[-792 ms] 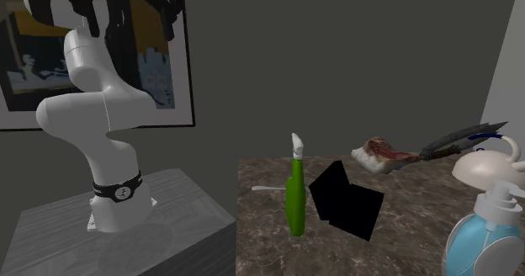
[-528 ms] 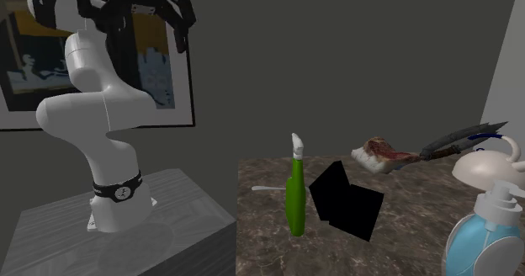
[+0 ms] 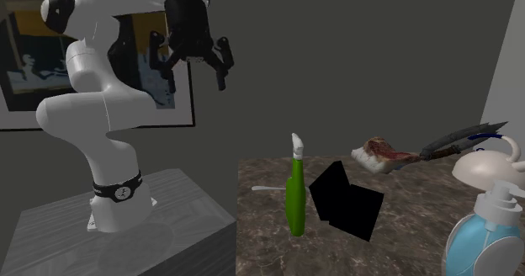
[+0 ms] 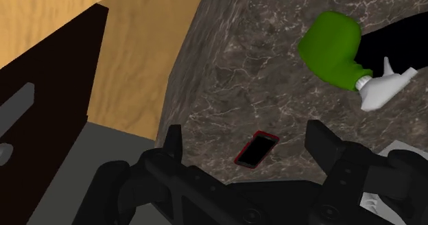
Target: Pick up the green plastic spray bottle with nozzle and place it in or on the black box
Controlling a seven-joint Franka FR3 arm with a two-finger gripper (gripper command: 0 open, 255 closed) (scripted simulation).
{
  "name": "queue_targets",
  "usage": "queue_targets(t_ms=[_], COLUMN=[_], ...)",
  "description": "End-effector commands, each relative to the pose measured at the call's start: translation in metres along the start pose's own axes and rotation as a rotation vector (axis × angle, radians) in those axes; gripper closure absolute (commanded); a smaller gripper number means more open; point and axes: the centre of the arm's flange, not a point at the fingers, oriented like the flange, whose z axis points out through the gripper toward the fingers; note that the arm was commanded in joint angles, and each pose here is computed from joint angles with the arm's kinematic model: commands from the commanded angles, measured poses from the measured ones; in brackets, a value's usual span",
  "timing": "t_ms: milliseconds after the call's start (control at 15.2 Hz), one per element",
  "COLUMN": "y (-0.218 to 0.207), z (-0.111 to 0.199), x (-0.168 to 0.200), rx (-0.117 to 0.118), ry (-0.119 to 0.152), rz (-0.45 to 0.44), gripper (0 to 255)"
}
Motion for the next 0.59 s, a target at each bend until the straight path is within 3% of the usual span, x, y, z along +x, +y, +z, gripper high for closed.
queue_targets(t_ms=[0, 528], y=[-0.024, -0.113], z=[0.014, 0.081], x=[-0.011, -0.049], rx=[-0.014, -0.074], ry=[0.022, 0.103], rz=[0.039, 0.182], gripper=[0, 0])
